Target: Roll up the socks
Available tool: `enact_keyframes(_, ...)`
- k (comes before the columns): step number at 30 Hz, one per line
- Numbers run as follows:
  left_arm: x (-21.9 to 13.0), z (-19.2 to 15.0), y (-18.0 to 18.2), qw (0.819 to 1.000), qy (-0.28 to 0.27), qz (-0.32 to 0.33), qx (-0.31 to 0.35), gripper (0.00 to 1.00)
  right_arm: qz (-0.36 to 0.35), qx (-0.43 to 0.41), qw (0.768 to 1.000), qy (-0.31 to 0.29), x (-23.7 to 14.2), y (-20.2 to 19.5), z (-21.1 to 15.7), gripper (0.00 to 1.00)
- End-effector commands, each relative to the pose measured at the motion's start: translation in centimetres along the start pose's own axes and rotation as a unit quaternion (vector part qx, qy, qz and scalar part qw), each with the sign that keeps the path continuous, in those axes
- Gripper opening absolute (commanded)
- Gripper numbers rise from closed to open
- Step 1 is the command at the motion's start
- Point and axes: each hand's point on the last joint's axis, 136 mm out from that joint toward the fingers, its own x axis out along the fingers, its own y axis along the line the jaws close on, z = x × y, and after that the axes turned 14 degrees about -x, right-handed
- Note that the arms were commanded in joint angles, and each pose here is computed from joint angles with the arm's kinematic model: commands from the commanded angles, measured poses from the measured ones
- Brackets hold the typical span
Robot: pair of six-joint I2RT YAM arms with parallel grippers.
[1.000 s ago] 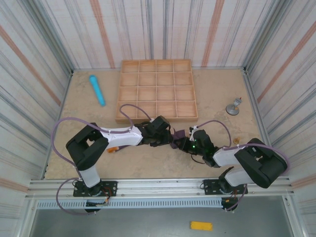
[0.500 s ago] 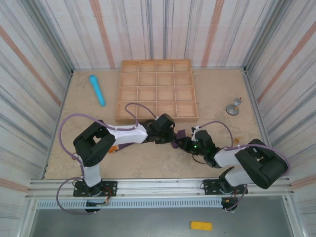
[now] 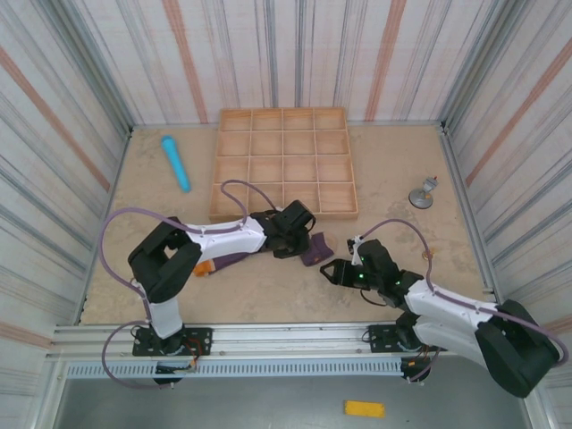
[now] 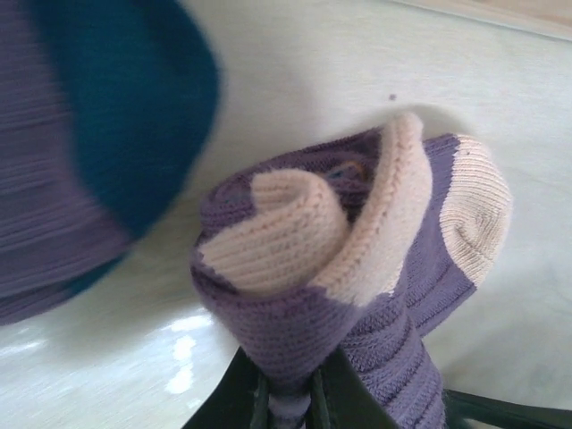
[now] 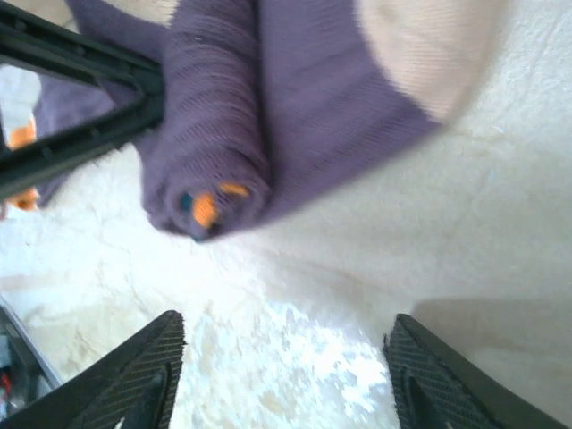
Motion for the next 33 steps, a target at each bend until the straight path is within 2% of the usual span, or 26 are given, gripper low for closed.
enact_keyframes(1,-2.1,-0.2,5.4,0.993,-0.015,0.119,-0.011,0.0,-0.037,-0.065,0.997,0.035,-0.9,-0.6,-1.3,0.68)
enact_keyframes(4,-2.7,-1.0,5.9,0.991,-0.002,0.126,-0.032,0.0,-0.057,-0.141,0.988,0.02,-1.2,0.4,-0.5,0.69)
enact_keyframes(9,-2.5,-2.1,6.3,0.99,0.017,0.13,-0.051,0.0,-0.083,-0.265,0.96,-0.026,-0.8,2.6,0.9,0.69)
enact_keyframes(12,-2.4,-2.6,5.9,0.99,0.029,0.126,-0.062,0.0,-0.077,-0.324,0.941,-0.06,-0.4,4.2,1.5,0.68)
enact_keyframes(16,-2.4,-2.8,5.3,0.989,0.038,0.126,-0.067,0.0,-0.077,-0.411,0.903,-0.102,0.2,6.3,1.9,0.67)
enact_keyframes(19,-2.3,-2.7,5.0,0.989,0.043,0.127,-0.069,0.0,-0.083,-0.446,0.883,-0.118,1.0,6.9,2.2,0.67)
enact_keyframes(26,-2.0,-2.9,4.5,0.988,0.053,0.122,-0.074,0.0,-0.077,-0.474,0.87,-0.112,3.7,7.8,2.0,0.64)
enact_keyframes(33,-2.0,-3.0,4.6,0.988,0.059,0.121,-0.077,0.0,-0.082,-0.464,0.875,-0.111,5.9,8.1,1.9,0.61)
